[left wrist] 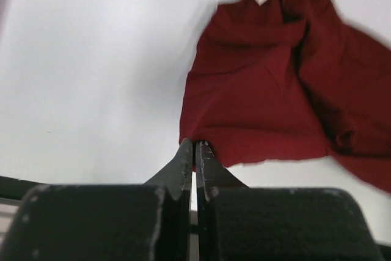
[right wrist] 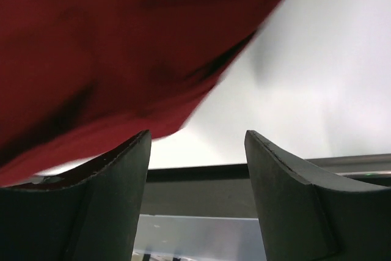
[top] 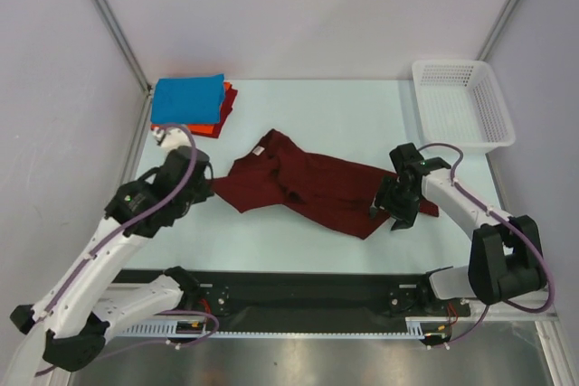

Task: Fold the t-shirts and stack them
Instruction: Flatten the tshirt out

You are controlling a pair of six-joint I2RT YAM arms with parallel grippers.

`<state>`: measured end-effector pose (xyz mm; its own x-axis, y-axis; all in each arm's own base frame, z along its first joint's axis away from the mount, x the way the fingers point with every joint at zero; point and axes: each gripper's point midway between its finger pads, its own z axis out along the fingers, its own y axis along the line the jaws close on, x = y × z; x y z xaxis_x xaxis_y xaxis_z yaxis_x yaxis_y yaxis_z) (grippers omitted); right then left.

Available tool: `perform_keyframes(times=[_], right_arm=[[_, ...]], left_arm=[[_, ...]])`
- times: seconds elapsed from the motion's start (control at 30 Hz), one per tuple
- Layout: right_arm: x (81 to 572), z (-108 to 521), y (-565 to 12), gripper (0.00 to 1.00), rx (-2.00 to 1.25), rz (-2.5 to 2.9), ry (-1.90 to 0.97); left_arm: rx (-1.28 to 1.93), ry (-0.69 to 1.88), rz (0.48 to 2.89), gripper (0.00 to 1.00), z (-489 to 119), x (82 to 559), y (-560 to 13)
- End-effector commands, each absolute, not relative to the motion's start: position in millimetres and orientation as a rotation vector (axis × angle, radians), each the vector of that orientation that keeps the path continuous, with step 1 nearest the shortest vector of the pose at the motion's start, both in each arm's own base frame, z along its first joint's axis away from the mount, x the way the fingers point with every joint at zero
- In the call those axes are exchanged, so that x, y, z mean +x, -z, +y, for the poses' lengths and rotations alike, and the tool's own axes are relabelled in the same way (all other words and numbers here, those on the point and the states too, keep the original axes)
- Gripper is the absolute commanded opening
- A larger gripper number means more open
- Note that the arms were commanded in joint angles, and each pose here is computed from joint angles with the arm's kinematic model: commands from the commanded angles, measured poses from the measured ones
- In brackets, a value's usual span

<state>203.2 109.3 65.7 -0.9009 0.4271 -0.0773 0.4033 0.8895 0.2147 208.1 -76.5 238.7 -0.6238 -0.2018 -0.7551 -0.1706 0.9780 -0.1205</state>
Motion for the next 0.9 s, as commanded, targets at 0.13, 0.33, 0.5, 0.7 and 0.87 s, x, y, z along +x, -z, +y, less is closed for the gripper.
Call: perform_keyframes(times=[0.13,0.33,0.5,0.7,0.87], right_arm=[[234.0,83.9,-77.8,0.70,0.678,2.837,-0.263],[245.5,90.0,-61.6,0.75,0.726,2.839,-0.339],[236.3,117.5,-64.2,0.74,0.608,2.853,-0.353],[230.8,137.1,-45.3,0.74,0.575,2.869,-0.411],[224.8,156.3,-25.0,0.68,0.492,2.925,-0.367]], left_arm=[[-0.508,-0.104,1.988,0.00,1.6,205.9,-334.9],[-0.381,0.101,1.919,0.00,-29.8,221.9,-370.4],[-0.335,0.159,1.961,0.00,-46.2,228.1,-360.1],[-0.310,0.179,1.960,0.00,-49.5,227.1,-363.6],[-0.296,0.189,1.939,0.00,-49.3,225.4,-375.9]])
